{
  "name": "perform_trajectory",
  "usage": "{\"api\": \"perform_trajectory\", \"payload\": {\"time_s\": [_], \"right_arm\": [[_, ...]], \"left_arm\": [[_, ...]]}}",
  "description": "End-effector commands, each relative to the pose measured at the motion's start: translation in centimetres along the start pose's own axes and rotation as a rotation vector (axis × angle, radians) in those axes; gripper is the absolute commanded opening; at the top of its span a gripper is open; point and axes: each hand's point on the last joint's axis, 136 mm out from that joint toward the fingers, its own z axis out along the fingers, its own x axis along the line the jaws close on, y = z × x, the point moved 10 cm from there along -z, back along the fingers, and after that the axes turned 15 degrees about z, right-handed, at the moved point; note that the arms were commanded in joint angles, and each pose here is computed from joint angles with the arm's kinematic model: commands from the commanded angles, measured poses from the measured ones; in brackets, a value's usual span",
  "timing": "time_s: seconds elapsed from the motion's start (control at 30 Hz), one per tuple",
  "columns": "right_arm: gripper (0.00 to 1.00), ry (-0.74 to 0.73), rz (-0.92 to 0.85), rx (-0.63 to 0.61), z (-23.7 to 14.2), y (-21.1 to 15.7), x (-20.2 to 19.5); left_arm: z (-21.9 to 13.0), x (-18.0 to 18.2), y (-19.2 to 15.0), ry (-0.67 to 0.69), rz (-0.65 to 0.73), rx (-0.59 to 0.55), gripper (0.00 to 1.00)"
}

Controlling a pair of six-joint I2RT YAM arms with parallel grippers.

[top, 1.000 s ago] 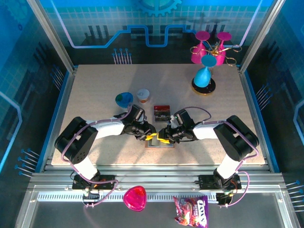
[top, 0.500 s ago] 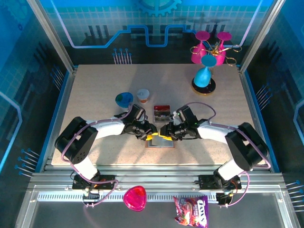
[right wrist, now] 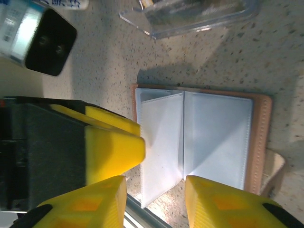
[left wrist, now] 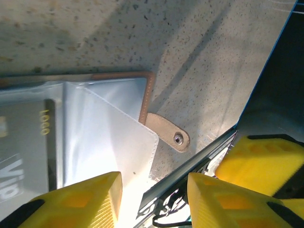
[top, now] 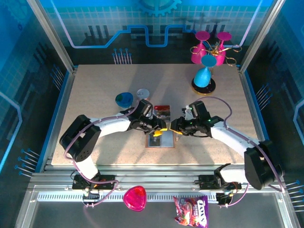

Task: Take the credit cards out of the card holder

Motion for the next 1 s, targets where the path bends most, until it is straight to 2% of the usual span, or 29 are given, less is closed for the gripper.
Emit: {"api": "perform_trajectory", "payload": {"time_s": [0.0,0.37,0.6,0.97], "right_arm": [[0.38,-0.034,-0.001,-0.032,-1.6,0.0,-0.4],[0.38,-0.021,0.006,-0.035,-2.4,0.0,-0.6],[0.39,-0.010,0.018,-0.006,-1.7,0.1,-0.6],[0.38,-0.012,0.015,0.002,-1.4,0.0,-0.4]], "left_arm": [[1.0,-0.8,0.2,-0.032,0.013,0.038,0.42],[3.1,-0.8,0.6,-0.040,0.008,0.073,0.49],[3.1,-0.4,0.3,-0.041,0.003,0.072,0.54],[4.2,1.1,0.0,-0.011,-0.029,0.094,0.57]]}}
